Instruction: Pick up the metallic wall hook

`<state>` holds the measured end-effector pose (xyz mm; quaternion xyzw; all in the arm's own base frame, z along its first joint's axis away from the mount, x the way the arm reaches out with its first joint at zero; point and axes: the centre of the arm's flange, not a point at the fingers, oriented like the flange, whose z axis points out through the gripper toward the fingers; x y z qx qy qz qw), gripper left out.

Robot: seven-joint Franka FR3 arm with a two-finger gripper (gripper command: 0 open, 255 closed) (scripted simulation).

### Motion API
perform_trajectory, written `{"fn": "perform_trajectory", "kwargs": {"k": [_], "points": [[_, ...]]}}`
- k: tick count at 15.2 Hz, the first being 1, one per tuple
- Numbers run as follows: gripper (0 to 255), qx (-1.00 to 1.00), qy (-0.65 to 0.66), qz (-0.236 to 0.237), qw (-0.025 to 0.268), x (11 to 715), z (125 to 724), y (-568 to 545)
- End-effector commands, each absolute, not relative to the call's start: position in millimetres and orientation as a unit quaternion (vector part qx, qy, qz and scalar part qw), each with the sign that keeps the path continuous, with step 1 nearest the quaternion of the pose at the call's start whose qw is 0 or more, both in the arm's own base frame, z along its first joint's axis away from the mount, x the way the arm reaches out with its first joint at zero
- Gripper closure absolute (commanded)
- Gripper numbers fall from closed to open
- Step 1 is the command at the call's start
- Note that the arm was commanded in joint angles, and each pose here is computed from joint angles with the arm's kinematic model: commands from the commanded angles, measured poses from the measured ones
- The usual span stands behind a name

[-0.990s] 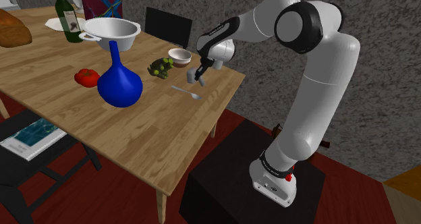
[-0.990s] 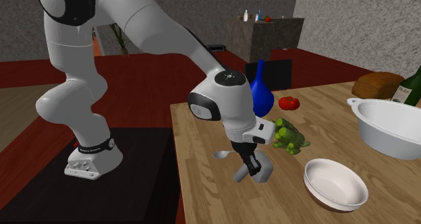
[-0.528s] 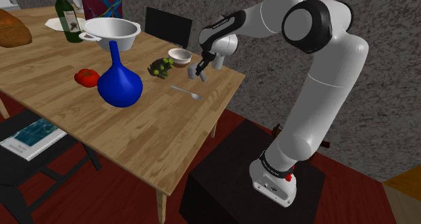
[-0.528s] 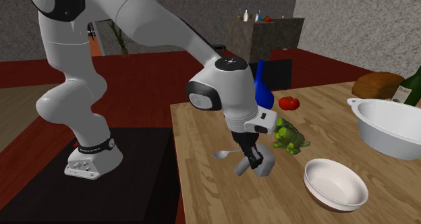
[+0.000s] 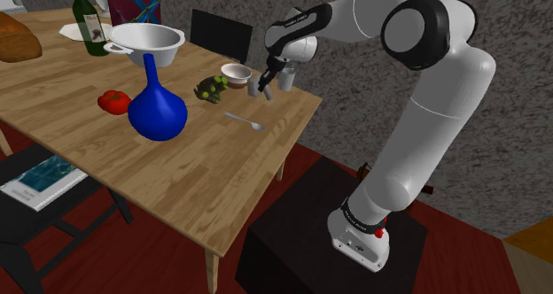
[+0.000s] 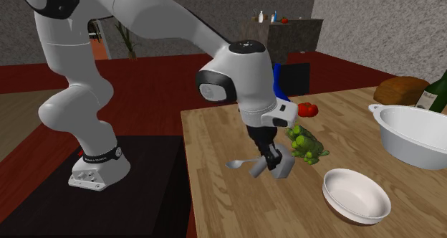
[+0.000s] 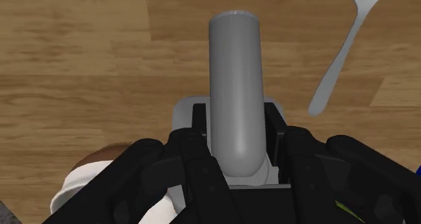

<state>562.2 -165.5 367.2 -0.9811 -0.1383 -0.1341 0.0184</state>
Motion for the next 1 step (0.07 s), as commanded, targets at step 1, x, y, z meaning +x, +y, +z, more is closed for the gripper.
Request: {"fn": "perform_trajectory", "kwargs": {"k": [1], "points": [[255,-0.981,-0.138,-0.134,0.018,561.5,370.2,-165.0]]}}
